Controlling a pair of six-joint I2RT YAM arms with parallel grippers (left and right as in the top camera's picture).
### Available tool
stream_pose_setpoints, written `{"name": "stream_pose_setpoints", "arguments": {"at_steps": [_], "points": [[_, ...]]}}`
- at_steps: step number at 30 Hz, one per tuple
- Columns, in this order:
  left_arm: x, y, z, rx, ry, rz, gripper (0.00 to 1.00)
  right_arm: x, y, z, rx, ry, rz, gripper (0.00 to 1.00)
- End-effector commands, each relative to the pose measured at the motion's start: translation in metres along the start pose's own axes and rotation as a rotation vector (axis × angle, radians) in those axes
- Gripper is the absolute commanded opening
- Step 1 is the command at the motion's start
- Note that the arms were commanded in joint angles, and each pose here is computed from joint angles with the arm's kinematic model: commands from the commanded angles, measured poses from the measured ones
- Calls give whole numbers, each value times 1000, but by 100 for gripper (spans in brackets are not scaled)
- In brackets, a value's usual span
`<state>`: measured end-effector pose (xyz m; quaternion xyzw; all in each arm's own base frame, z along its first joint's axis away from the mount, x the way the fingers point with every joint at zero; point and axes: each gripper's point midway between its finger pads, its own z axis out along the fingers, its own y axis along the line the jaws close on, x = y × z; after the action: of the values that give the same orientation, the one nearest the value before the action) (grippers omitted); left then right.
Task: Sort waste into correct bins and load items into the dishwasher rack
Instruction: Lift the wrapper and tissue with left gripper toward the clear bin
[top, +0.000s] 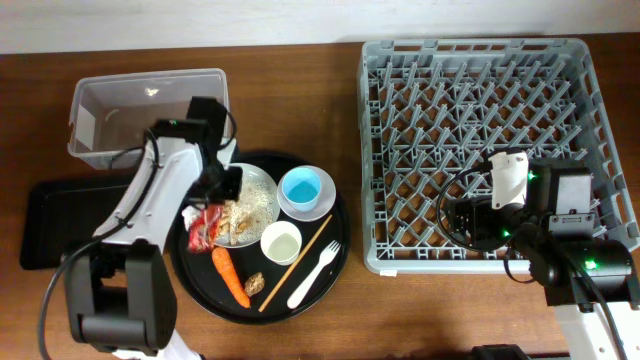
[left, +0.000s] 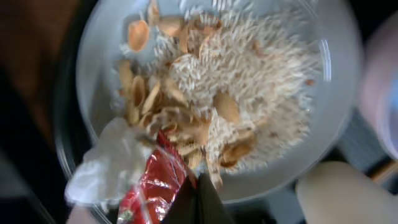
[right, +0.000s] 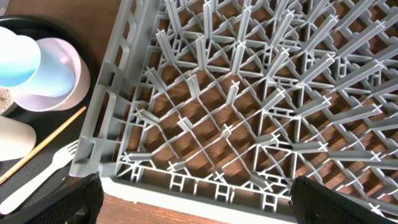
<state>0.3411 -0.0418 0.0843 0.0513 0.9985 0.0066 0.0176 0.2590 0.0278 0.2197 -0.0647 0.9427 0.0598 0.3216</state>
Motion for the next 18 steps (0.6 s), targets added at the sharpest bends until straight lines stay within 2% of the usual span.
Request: {"name": "stream_pose_setpoints", "arguments": {"at_steps": [1,7,15,18], "points": [[-22,0,-43,-4,-84,-1,0,-6,1,-5,4,-21,1,99],[-59,5,-91,-2,-251,-17,0,-6,1,-5,4,-21,1,99],[-174,59,-131,-39,-733,-128,0,-6,1,-5,3,-19,2,99],[-198,72,-125,-49,-800,-147,1,-4,1,-5,2,-10,2,99]]}}
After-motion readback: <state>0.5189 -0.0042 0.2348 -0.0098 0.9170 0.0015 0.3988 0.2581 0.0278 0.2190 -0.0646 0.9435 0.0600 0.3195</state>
